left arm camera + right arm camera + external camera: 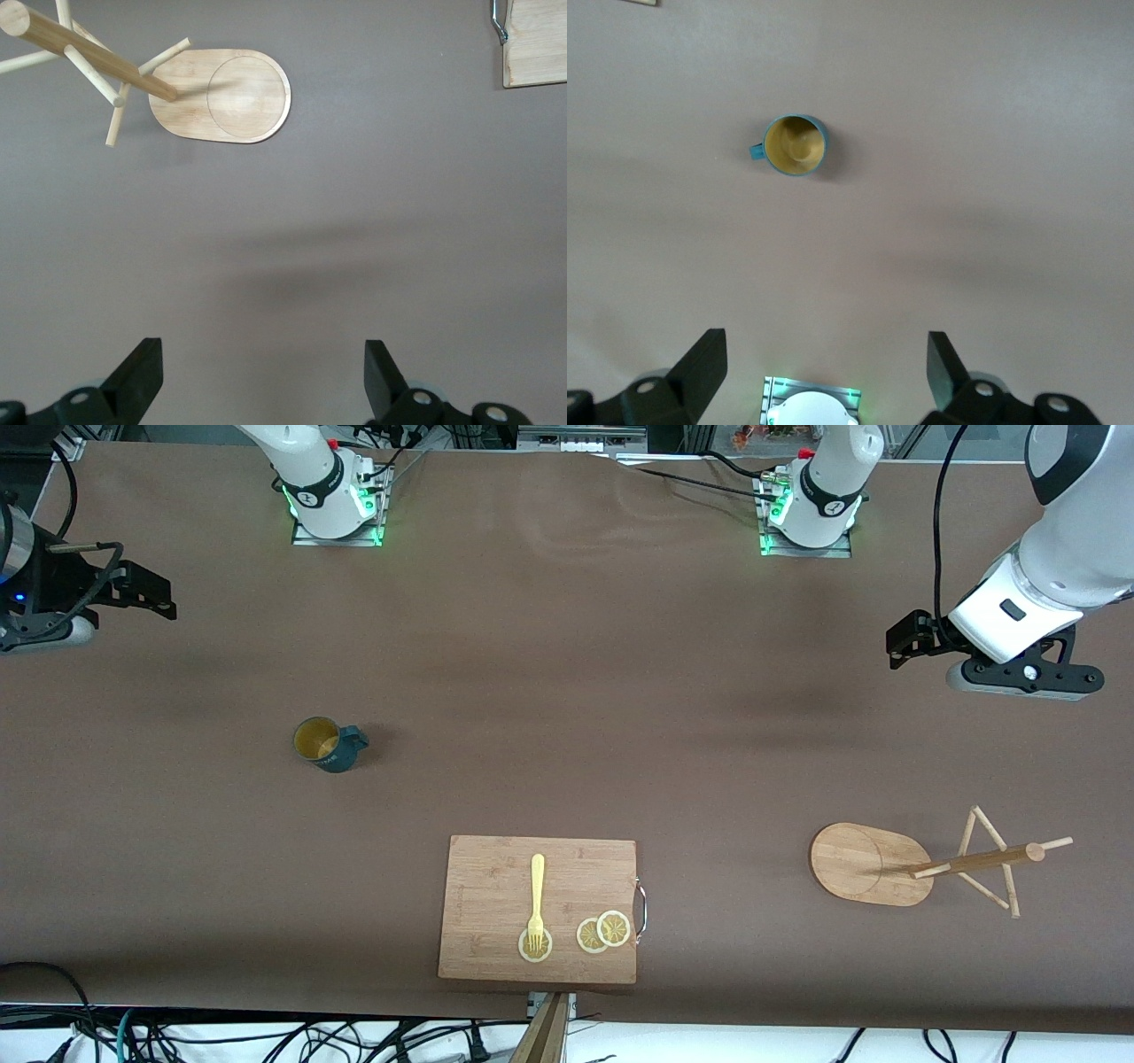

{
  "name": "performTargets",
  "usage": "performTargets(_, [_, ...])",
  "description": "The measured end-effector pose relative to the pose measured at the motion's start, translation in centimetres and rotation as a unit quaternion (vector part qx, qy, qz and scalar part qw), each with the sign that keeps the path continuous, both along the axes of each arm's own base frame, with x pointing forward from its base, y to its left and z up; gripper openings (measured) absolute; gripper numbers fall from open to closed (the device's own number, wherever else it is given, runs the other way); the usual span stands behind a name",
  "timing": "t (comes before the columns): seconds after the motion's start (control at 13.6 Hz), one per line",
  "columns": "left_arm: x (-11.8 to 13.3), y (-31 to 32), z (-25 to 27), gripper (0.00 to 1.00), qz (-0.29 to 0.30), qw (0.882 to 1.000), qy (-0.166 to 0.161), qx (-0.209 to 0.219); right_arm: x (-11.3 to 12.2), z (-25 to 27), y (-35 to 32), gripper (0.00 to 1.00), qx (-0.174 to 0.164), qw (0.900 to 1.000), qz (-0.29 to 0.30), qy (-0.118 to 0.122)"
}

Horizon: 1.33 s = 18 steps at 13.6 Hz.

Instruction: Pass cup and hang on rack

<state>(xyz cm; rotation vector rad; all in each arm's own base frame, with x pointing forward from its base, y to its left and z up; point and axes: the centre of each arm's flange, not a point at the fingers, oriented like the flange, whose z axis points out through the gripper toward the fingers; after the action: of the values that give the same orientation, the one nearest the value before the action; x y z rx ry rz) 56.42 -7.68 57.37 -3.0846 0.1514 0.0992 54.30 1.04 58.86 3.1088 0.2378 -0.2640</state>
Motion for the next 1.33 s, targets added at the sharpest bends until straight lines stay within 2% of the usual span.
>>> performTargets(0.44, [0.0,0.0,0.0,1.00,0.000,1.000,0.000,0.000,0.5,-10.7,-0.1,1.00,0.000,1.000,0.001,-0.008])
performTargets(0.59, [0.0,0.0,0.0,1.00,0.000,1.000,0.000,0.000,0.1,-14.7,-0.1,1.00,0.001,1.000,0.000,-0.019])
performTargets(0.81, [0.0,0.0,0.0,1.00,0.000,1.000,0.000,0.000,-1.2,-21.3,-0.1,1.00,0.002,0.999,0.001,-0.051])
performTargets(0.96, [0.0,0.0,0.0,1.00,0.000,1.000,0.000,0.000,-2.0,-25.3,-0.1,1.00,0.002,0.999,0.000,-0.054])
performTargets(1.33, [0.1,0.0,0.0,1.00,0.000,1.000,0.000,0.000,0.2,-29.1,0.1,0.97,0.000,0.998,0.001,-0.067])
